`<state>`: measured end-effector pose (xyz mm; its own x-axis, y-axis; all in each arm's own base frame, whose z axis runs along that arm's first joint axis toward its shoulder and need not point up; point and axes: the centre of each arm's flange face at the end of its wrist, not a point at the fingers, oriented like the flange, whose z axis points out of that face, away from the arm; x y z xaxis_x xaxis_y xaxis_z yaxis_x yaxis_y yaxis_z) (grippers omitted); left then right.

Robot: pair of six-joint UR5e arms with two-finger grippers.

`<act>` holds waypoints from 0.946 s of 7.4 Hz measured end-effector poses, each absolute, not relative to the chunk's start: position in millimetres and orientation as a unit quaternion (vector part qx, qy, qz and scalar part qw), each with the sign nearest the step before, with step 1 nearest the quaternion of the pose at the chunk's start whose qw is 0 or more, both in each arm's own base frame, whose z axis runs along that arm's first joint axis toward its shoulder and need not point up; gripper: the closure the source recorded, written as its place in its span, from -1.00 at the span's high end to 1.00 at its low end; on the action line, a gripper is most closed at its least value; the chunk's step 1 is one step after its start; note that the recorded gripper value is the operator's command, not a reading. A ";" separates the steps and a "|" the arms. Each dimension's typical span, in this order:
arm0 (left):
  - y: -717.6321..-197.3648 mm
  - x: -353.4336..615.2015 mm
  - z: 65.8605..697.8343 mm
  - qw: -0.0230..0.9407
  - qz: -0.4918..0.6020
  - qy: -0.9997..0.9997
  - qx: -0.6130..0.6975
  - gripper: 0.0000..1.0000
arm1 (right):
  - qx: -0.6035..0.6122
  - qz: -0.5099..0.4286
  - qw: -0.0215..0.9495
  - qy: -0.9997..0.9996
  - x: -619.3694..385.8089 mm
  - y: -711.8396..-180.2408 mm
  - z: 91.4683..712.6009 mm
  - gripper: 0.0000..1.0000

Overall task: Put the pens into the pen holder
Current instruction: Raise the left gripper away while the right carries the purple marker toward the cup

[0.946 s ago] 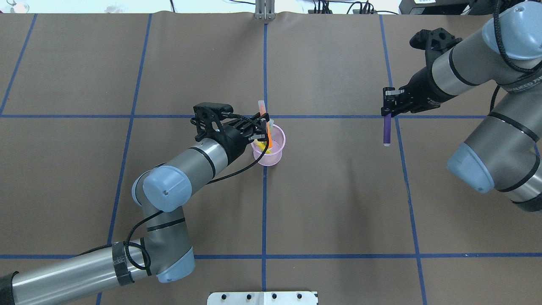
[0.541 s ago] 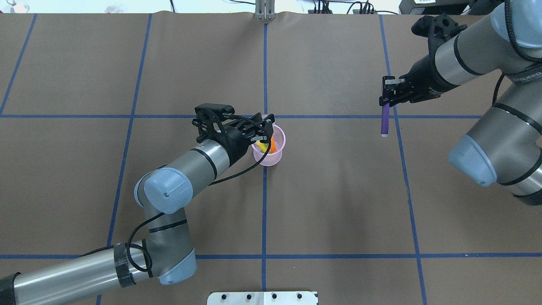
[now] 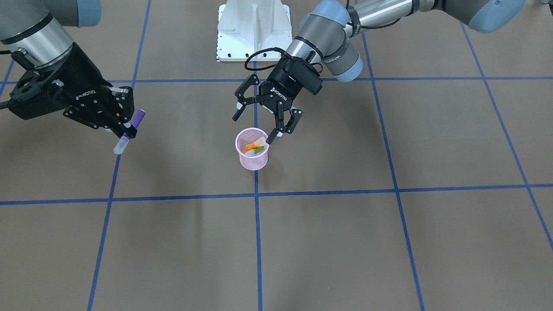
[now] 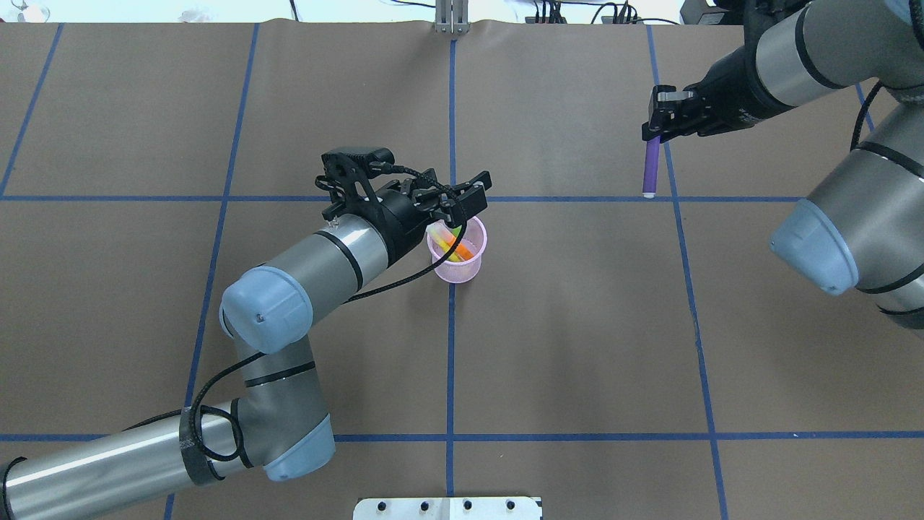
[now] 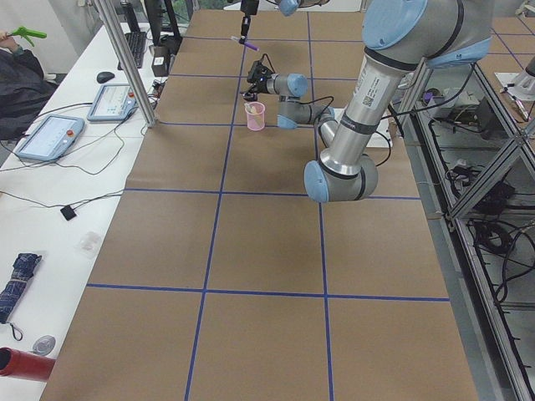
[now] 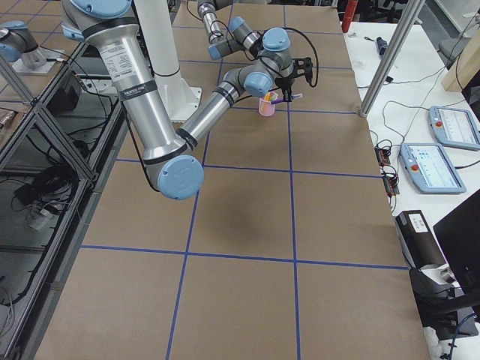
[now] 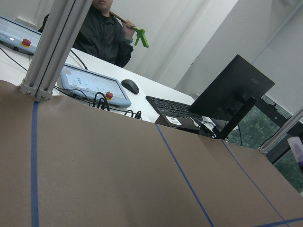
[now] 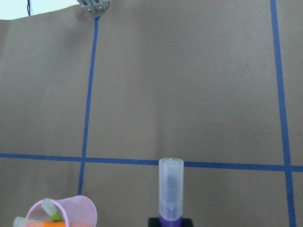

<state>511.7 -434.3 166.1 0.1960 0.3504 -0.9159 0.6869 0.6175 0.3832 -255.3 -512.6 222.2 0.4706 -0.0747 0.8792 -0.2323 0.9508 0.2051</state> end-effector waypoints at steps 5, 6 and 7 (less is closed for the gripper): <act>-532.9 366.4 154.7 0.807 -0.079 0.531 0.247 0.98 | 0.301 0.033 0.772 -0.559 -274.1 -513.9 198.5 -1.00; -543.1 345.5 162.8 0.820 -0.076 0.523 0.221 0.98 | 0.326 0.035 0.759 -0.562 -296.7 -503.6 196.6 -1.00; -546.8 333.9 174.1 0.828 -0.074 0.516 0.207 0.98 | 0.351 0.040 0.746 -0.564 -326.1 -486.6 194.8 -1.00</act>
